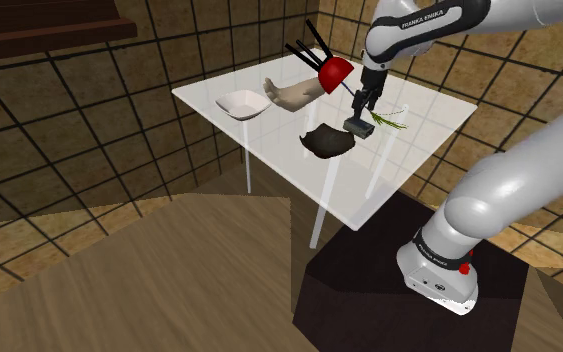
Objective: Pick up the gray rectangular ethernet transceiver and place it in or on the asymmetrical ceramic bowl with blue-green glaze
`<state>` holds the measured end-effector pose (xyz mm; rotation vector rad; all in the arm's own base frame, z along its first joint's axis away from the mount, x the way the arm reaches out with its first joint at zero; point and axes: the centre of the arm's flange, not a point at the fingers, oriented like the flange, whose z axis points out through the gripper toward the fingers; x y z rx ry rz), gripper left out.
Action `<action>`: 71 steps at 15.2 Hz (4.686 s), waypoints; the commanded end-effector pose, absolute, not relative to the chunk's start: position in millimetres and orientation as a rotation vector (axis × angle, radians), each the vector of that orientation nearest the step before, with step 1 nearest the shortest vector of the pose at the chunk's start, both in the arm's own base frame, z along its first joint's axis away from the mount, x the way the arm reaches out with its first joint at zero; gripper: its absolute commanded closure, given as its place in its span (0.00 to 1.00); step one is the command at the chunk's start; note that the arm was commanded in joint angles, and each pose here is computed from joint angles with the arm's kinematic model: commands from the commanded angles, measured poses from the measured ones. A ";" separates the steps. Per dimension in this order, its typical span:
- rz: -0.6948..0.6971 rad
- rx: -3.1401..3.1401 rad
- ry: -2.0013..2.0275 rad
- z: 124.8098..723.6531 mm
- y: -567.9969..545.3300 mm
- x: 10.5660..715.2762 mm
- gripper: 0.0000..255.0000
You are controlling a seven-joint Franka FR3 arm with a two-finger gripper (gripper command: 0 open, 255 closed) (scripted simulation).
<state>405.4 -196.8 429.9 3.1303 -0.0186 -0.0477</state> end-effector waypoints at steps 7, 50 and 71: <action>-0.017 3.138 -0.060 364.6 -271.3 447.0 0.00; -0.004 3.143 -0.079 368.6 -305.7 466.3 1.00; -0.004 3.143 -0.079 444.5 -226.6 466.6 1.00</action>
